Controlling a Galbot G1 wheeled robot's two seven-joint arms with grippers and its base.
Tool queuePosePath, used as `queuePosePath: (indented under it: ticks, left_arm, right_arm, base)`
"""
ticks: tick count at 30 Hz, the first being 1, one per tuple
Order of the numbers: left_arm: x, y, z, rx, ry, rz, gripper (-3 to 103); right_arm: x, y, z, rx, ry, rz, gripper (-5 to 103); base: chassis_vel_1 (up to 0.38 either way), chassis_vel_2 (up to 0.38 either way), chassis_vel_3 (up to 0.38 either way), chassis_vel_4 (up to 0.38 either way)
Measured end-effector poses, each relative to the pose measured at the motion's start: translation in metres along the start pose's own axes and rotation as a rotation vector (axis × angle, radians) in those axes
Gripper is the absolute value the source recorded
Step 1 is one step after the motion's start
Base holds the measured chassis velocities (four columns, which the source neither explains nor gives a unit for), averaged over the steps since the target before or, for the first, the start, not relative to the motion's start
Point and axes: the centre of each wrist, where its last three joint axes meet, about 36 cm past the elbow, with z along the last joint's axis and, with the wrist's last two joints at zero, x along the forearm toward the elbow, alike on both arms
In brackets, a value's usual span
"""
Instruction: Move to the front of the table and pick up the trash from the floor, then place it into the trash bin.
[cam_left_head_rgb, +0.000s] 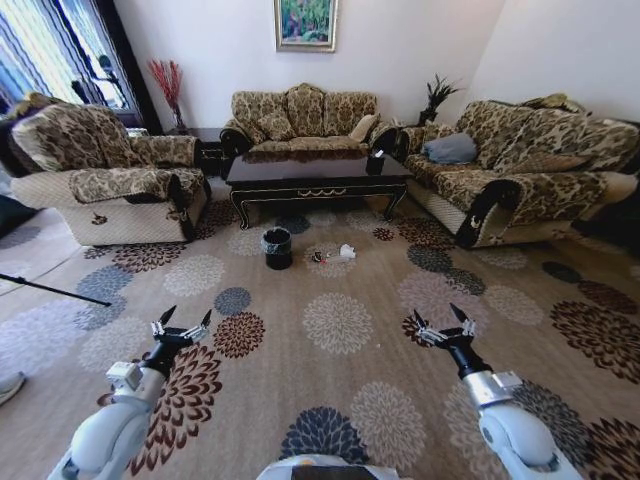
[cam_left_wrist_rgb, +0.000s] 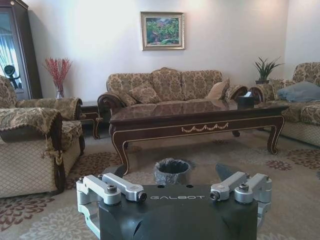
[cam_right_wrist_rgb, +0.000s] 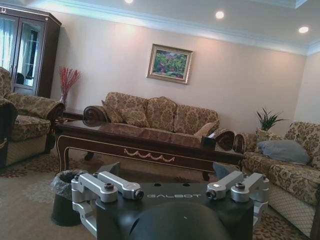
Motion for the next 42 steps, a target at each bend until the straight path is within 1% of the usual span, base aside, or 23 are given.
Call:
queuePosePath:
  ticks: [6, 15, 20, 29, 38, 42]
  left_arm:
    - [0.001, -0.003, -0.002, 0.003, 0.009, 0.0, 100]
    - [0.003, -0.008, -0.004, 0.002, 0.007, -0.006, 100]
    - [0.003, -0.008, -0.003, 0.002, 0.009, -0.009, 100]
    - [0.005, -0.007, -0.002, -0.003, 0.017, -0.041, 100]
    - [0.004, -0.005, 0.0, -0.002, 0.018, -0.046, 100]
    - [0.004, -0.005, 0.001, -0.001, 0.018, -0.05, 100]
  right_arm:
    - [-0.011, -0.004, 0.0, -0.008, -0.007, -0.007, 100]
    - [-0.019, -0.002, 0.002, -0.017, -0.004, -0.02, 100]
    - [-0.017, -0.002, 0.003, -0.017, 0.004, -0.019, 100]
    - [-0.006, -0.004, 0.002, -0.016, 0.008, 0.004, 100]
    - [0.001, 0.006, 0.002, -0.025, 0.008, 0.004, 100]
    - [0.002, 0.005, 0.001, -0.026, 0.003, 0.008, 100]
  base:
    - [0.0, 0.0, 0.0, 0.0]
    - [0.0, 0.0, 0.0, 0.0]
    - [0.0, 0.0, 0.0, 0.0]
    - [0.0, 0.0, 0.0, 0.0]
    - [0.0, 0.0, 0.0, 0.0]
    - [0.0, 0.0, 0.0, 0.0]
